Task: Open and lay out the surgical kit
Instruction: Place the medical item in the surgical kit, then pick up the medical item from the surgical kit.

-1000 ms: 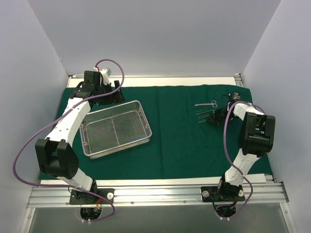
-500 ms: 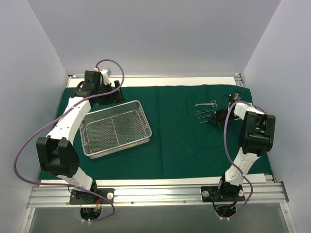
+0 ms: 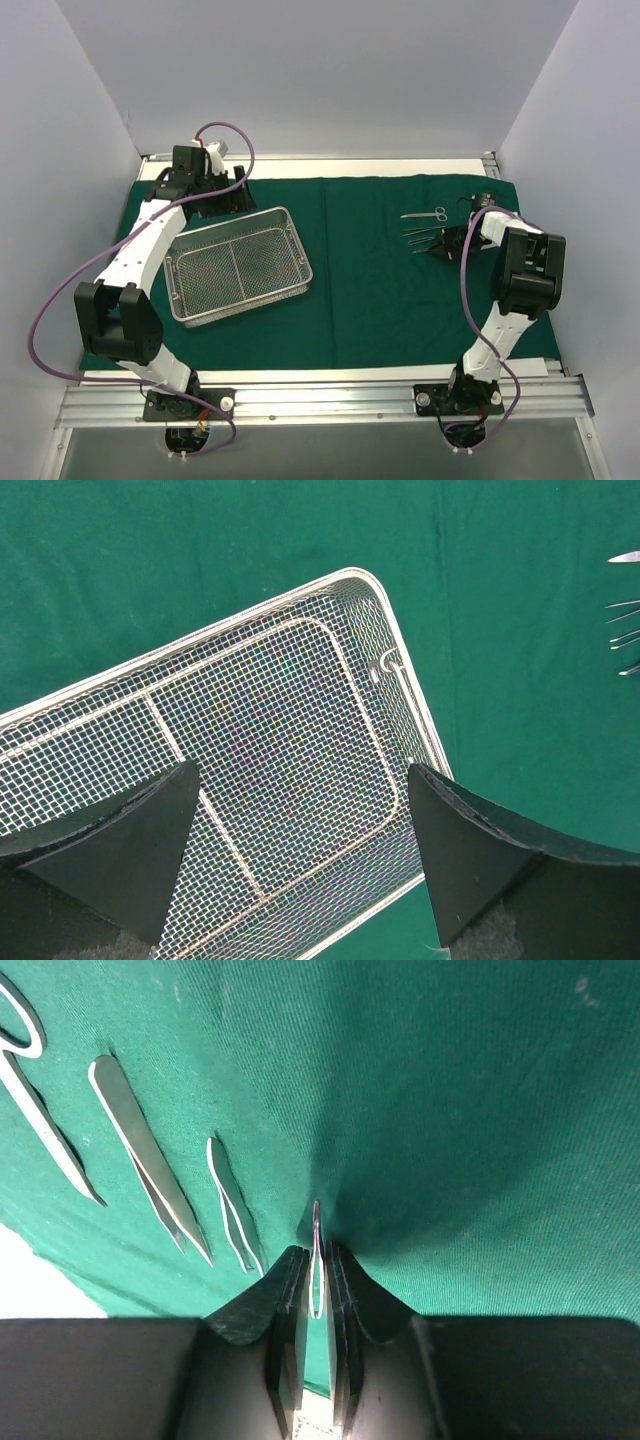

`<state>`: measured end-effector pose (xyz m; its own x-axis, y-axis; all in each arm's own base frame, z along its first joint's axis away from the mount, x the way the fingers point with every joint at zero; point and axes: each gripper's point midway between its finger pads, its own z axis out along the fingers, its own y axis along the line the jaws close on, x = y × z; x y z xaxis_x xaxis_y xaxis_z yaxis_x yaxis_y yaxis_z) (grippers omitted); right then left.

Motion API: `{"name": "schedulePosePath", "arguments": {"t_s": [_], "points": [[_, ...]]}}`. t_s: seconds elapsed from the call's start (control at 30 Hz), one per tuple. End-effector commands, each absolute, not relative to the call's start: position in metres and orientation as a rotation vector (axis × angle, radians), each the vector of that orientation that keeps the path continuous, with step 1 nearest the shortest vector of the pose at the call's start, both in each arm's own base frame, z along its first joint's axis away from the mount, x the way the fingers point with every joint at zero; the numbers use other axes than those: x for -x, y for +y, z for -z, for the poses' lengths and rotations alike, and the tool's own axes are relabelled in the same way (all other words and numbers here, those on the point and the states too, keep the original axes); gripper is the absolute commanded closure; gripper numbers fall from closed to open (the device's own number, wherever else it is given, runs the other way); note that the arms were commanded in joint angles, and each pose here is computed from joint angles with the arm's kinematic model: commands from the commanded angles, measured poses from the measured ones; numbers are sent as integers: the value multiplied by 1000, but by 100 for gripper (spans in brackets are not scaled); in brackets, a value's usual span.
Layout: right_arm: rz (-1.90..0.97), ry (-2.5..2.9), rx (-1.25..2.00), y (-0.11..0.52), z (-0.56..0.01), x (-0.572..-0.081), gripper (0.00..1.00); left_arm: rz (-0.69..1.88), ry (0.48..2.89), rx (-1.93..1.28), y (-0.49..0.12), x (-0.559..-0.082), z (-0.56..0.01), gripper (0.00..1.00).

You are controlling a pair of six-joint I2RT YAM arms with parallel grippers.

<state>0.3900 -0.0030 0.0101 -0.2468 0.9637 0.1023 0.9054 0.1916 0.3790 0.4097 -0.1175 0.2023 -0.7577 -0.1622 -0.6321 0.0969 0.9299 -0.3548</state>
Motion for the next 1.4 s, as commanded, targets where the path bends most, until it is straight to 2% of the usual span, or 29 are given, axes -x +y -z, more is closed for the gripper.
{"name": "schedulePosePath", "arguments": {"t_s": [0.0,0.23,0.4,0.77,1.37], "points": [[-475,2272,-1858,-14,-9,-389,86,500,2334,31,-117,-419,-221,6],[-465,2266,-1855,-16,-12,-392,73,507,2335,33,-116,-419,-221,6],[-452,2281,-1835,-16,-17,-390,70,514,2335,30,-117,-419,-220,6],[-463,2282,-1700,-22,-58,-402,67,534,2334,22,-120,-419,-219,6],[-430,2365,-1677,-4,-39,-398,66,556,2321,-5,-123,-415,-221,6]]}}
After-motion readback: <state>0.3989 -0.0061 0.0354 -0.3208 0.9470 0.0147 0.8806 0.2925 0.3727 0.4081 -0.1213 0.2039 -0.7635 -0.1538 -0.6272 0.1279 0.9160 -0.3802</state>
